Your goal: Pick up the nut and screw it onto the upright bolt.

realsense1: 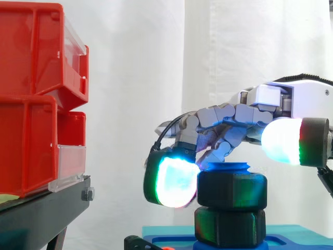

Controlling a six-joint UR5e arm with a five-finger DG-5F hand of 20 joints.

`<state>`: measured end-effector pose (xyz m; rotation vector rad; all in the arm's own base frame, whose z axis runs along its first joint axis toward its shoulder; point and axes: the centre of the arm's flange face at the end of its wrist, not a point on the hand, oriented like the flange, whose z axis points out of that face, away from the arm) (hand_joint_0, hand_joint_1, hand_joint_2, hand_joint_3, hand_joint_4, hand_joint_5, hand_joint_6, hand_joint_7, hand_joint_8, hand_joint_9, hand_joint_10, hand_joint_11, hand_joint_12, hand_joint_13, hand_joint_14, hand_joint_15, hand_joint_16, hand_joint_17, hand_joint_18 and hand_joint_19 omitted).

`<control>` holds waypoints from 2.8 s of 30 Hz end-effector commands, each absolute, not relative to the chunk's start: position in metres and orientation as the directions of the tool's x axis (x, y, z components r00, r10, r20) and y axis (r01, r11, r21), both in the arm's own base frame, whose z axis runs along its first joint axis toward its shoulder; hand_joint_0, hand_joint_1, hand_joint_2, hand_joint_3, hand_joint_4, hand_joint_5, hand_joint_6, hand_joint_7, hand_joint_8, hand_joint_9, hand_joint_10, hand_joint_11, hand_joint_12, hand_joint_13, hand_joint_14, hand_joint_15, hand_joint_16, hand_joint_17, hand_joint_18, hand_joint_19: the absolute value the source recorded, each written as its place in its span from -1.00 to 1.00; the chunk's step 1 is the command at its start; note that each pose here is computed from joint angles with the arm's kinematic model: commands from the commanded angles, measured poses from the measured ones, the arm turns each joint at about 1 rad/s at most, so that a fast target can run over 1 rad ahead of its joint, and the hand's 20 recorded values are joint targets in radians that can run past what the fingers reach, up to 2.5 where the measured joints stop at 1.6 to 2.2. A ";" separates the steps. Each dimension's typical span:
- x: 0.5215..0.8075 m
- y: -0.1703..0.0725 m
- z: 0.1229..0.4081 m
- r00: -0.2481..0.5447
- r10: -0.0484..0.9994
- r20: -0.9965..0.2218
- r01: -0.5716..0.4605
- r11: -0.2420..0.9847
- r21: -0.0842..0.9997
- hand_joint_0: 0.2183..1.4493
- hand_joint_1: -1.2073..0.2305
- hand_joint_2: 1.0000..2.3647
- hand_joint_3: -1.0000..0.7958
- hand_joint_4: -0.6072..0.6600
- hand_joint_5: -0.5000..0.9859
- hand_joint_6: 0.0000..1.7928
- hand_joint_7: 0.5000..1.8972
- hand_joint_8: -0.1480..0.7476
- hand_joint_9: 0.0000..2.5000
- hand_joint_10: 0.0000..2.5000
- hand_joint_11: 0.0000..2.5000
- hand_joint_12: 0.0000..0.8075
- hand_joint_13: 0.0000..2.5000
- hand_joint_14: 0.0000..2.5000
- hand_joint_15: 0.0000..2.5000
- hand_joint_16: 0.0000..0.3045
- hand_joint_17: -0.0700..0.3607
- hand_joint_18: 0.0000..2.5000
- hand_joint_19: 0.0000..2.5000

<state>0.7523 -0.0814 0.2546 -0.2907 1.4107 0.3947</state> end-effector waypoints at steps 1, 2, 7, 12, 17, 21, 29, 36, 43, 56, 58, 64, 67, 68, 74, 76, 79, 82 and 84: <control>0.751 -0.086 0.254 0.108 0.093 -0.990 -0.429 0.903 0.038 -0.58 0.53 -1.00 -0.44 0.24 -0.30 -0.44 0.36 -0.21 -0.22 -1.00 -1.00 -0.45 -0.56 -1.00 -1.00 -0.83 -0.40 -0.82 -1.00; 0.751 -0.087 0.254 0.108 0.093 -0.990 -0.429 0.903 0.037 -0.58 0.53 -1.00 -0.44 0.23 -0.30 -0.44 0.39 -0.21 -0.21 -1.00 -1.00 -0.46 -0.56 -1.00 -1.00 -0.83 -0.41 -0.82 -1.00; 0.750 -0.098 0.254 0.109 0.092 -0.990 -0.418 0.908 0.039 -0.57 0.52 -1.00 -0.44 0.16 -0.30 -0.33 0.16 -0.22 -0.14 -1.00 -1.00 -0.51 -0.49 -1.00 -1.00 -0.85 -0.44 -0.75 -0.97; 0.749 -0.103 0.254 0.110 0.092 -0.990 -0.412 0.910 0.039 -0.56 0.52 -1.00 -0.44 0.12 -0.29 -0.27 -0.02 -0.22 -0.08 -1.00 -1.00 -0.56 -0.43 -1.00 -1.00 -0.87 -0.47 -0.67 -0.93; 0.748 -0.108 0.254 0.110 0.090 -0.990 -0.412 0.910 0.037 -0.56 0.51 -1.00 -0.44 0.07 -0.28 -0.21 -0.20 -0.22 0.00 -1.00 -1.00 -0.64 -0.33 -1.00 -1.00 -0.90 -0.51 -0.56 -0.87; 0.746 -0.114 0.254 0.109 0.089 -0.990 -0.412 0.910 0.036 -0.56 0.50 -1.00 -0.44 0.04 -0.28 -0.18 -0.24 -0.21 0.06 -1.00 -1.00 -0.69 -0.27 -1.00 -1.00 -0.92 -0.54 -0.50 -0.85; 0.745 -0.122 0.256 0.122 0.088 -0.989 -0.413 0.910 0.030 -0.57 0.51 -1.00 -0.44 0.15 -0.29 -0.32 0.09 -0.20 0.02 -1.00 -1.00 -0.61 -0.34 -1.00 -1.00 -0.89 -0.49 -0.55 -0.87; 0.748 -0.121 0.260 0.151 0.098 -0.984 -0.421 0.907 0.025 -0.59 0.54 -1.00 -0.44 0.33 -0.36 -0.44 -0.10 -0.22 -0.12 -1.00 -1.00 -0.53 -0.44 -1.00 -1.00 -0.84 -0.42 -0.66 -0.90; 0.753 -0.113 0.266 0.172 0.112 -0.979 -0.434 0.901 0.027 -0.61 0.55 -1.00 -0.44 0.31 -0.42 -0.44 -0.57 -0.25 -0.19 -1.00 -1.00 -0.49 -0.49 -1.00 -1.00 -0.82 -0.39 -0.70 -0.91; 0.758 -0.086 0.265 0.175 0.112 -0.978 -0.444 0.896 0.023 -0.62 0.56 -1.00 -0.44 0.28 -0.44 -0.44 -0.66 -0.28 -0.27 -1.00 -1.00 -0.47 -0.56 -1.00 -1.00 -0.81 -0.37 -0.78 -0.94; 0.758 -0.084 0.265 0.172 0.114 -0.979 -0.443 0.896 0.027 -0.62 0.57 -1.00 -0.44 0.29 -0.43 -0.44 -0.61 -0.27 -0.27 -1.00 -1.00 -0.46 -0.56 -1.00 -1.00 -0.81 -0.37 -0.79 -0.94; 0.758 -0.079 0.261 0.163 0.115 -0.980 -0.449 0.893 0.030 -0.62 0.57 -1.00 -0.44 0.30 -0.42 -0.44 -0.58 -0.26 -0.28 -1.00 -1.00 -0.44 -0.57 -1.00 -1.00 -0.81 -0.37 -0.80 -0.94; 0.758 -0.079 0.262 0.165 0.115 -0.980 -0.448 0.893 0.030 -0.62 0.56 -1.00 -0.44 0.31 -0.41 -0.44 -0.52 -0.25 -0.28 -1.00 -1.00 -0.44 -0.57 -1.00 -1.00 -0.81 -0.37 -0.80 -0.94; 0.758 -0.079 0.262 0.165 0.115 -0.980 -0.448 0.893 0.030 -0.62 0.56 -1.00 -0.44 0.32 -0.41 -0.44 -0.51 -0.25 -0.28 -1.00 -1.00 -0.44 -0.57 -1.00 -1.00 -0.81 -0.37 -0.80 -0.94; 0.757 -0.082 0.257 0.153 0.114 -0.982 -0.444 0.896 0.035 -0.60 0.55 -1.00 -0.44 0.33 -0.39 -0.44 -0.34 -0.23 -0.27 -1.00 -1.00 -0.45 -0.56 -1.00 -1.00 -0.81 -0.38 -0.80 -0.94; 0.756 -0.083 0.255 0.147 0.114 -0.982 -0.442 0.896 0.038 -0.60 0.54 -1.00 -0.44 0.33 -0.38 -0.44 -0.28 -0.22 -0.27 -1.00 -1.00 -0.45 -0.56 -1.00 -1.00 -0.82 -0.38 -0.79 -0.94; 0.756 -0.085 0.254 0.143 0.114 -0.983 -0.441 0.897 0.040 -0.59 0.53 -1.00 -0.44 0.33 -0.37 -0.44 -0.14 -0.20 -0.26 -1.00 -1.00 -0.45 -0.55 -1.00 -1.00 -0.82 -0.39 -0.79 -0.93; 0.756 -0.087 0.253 0.140 0.112 -0.984 -0.437 0.898 0.040 -0.58 0.52 -1.00 -0.44 0.31 -0.35 -0.44 0.00 -0.20 -0.25 -1.00 -1.00 -0.46 -0.53 -1.00 -1.00 -0.82 -0.39 -0.78 -0.92; 0.755 -0.089 0.254 0.137 0.112 -0.984 -0.434 0.900 0.042 -0.58 0.51 -1.00 -0.44 0.30 -0.33 -0.44 0.10 -0.19 -0.23 -1.00 -1.00 -0.46 -0.53 -1.00 -1.00 -0.82 -0.40 -0.76 -0.92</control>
